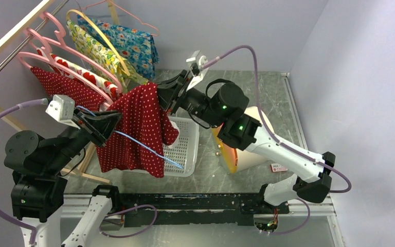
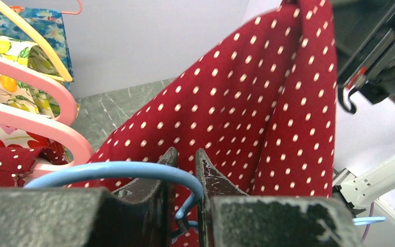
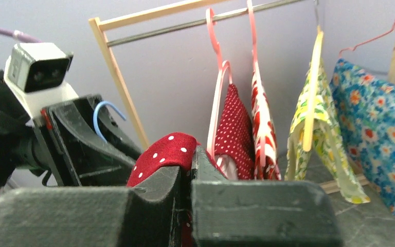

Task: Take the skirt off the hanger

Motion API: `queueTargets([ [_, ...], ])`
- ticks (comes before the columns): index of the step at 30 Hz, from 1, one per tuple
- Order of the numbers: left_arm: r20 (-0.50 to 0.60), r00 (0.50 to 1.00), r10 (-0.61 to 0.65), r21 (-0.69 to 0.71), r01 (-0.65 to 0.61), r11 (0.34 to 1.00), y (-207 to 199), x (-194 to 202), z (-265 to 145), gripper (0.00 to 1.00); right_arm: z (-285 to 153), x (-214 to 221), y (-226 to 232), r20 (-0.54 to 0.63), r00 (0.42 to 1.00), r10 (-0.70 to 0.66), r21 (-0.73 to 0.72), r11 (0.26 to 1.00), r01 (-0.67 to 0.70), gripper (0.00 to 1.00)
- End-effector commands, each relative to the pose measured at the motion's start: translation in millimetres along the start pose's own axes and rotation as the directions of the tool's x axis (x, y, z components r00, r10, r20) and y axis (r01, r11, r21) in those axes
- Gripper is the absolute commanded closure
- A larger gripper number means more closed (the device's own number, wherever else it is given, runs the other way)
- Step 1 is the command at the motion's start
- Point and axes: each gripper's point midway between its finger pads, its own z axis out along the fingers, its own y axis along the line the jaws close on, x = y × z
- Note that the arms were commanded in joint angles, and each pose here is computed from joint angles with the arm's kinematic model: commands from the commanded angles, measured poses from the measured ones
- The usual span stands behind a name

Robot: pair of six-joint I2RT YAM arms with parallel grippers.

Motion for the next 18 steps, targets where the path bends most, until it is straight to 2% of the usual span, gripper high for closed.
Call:
queueTargets([
  [1,-0.002,1.0,0.023,0.014,-0.023,1.0,-5,3,-8,0.93,-6,-41,-8,0.034,0.996,-0.078,0.071,0.995,0.075,1.0],
  [8,-0.014,1.0,-0.002,-0.129,0.0,0.992,18,12,-14,0.93,-20,-105,-20,0.142,0.98,-0.139,0.201,0.973,0.108,1.0],
  [15,-0.037,0.999,0.007,-0.1,-0.011,0.995,16,22,-14,0.93,-41,-154,-25,0.223,0.962,-0.159,0.29,0.953,0.09,1.0],
  [18,-0.056,0.998,0.003,-0.093,-0.008,0.996,15,25,-13,0.93,-50,-168,-36,0.225,0.952,-0.21,0.363,0.924,0.118,1.0],
])
